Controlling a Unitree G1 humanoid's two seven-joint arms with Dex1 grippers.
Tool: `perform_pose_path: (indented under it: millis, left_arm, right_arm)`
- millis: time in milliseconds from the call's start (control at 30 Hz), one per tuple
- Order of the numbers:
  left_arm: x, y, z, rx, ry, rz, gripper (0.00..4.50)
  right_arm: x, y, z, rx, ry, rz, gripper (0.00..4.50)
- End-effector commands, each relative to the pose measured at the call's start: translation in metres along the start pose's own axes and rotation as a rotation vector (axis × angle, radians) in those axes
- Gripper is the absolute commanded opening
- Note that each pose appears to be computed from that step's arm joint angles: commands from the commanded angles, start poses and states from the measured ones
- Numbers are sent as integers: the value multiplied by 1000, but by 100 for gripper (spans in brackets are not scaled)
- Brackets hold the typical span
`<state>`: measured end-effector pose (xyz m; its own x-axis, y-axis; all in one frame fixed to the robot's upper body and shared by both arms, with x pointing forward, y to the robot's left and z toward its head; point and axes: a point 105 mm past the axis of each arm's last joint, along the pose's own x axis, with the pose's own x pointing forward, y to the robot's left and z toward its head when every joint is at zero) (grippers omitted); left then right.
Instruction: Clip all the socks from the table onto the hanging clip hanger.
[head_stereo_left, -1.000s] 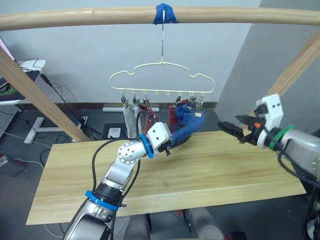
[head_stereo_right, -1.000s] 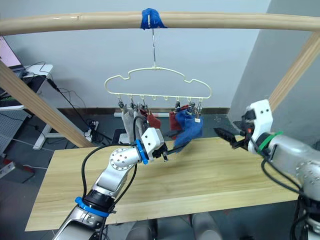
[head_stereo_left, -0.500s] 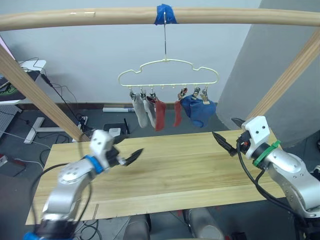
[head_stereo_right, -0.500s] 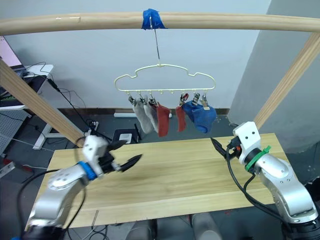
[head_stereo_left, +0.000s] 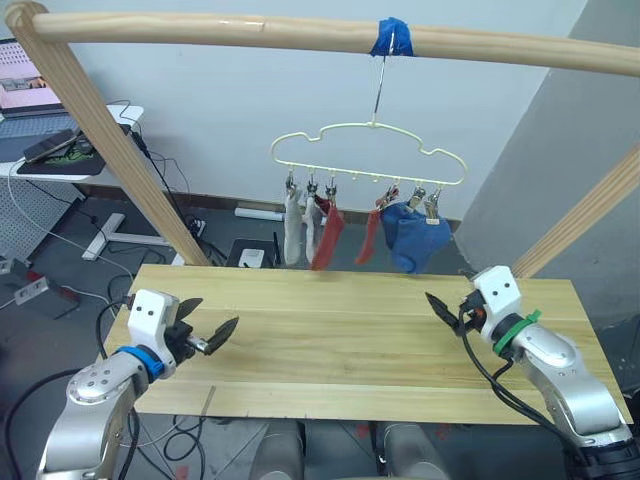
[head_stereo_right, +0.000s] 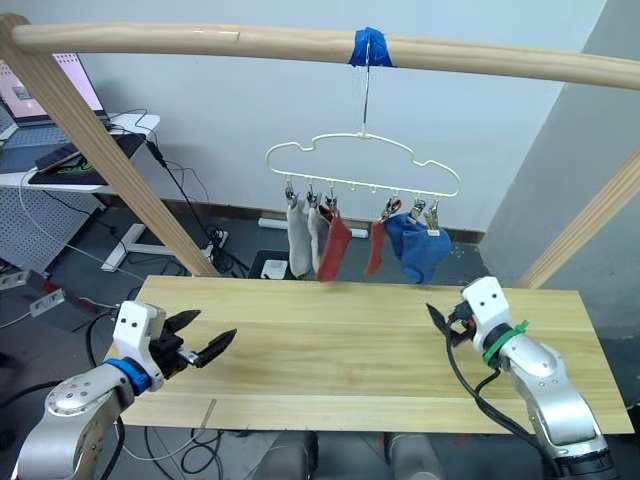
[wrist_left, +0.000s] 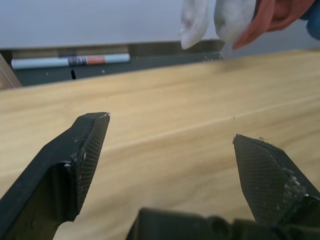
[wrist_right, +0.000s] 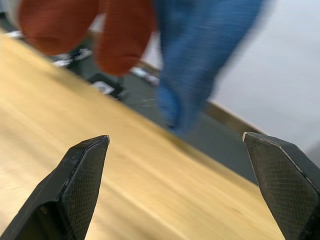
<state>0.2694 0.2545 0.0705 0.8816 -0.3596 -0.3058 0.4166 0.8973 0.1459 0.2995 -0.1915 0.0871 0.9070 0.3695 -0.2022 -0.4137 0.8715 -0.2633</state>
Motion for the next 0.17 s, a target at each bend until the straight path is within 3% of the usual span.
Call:
perform_pose_path:
  millis: [33,167]
  left_arm:
    - [7,-10,8,12,-43,-16,443]
    - [13,-18,0,-6,-32,-62,443]
  right_arm:
    - [-9,-21,3,-48,-15,-70,450]
    - [-15,-34,-9,-66,12,-129,450]
